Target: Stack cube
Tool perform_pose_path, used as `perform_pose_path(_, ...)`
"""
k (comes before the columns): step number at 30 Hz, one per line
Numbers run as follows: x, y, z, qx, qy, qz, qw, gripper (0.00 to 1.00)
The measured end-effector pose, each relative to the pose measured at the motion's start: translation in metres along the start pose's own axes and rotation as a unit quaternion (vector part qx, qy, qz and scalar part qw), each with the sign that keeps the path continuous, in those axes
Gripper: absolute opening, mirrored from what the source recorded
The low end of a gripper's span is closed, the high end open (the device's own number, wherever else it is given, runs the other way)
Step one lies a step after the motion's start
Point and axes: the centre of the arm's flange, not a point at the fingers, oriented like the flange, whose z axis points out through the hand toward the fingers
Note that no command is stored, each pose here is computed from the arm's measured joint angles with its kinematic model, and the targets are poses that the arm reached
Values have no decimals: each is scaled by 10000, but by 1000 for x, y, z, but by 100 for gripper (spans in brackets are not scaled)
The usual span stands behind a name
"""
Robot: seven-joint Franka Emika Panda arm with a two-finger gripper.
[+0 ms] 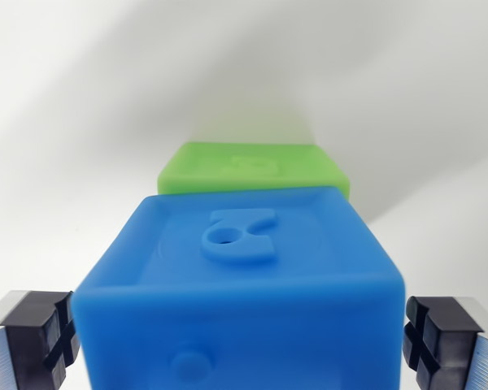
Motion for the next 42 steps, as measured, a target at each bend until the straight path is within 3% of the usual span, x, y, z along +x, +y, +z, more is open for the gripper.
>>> perform_pose_path(6,0,-1,-11,16,-11,1,10000,100)
perform_pose_path(26,0,-1,-70,19,-27,3,10000,100)
perform_pose_path(42,0,0,-136,18,-37,1,10000,100)
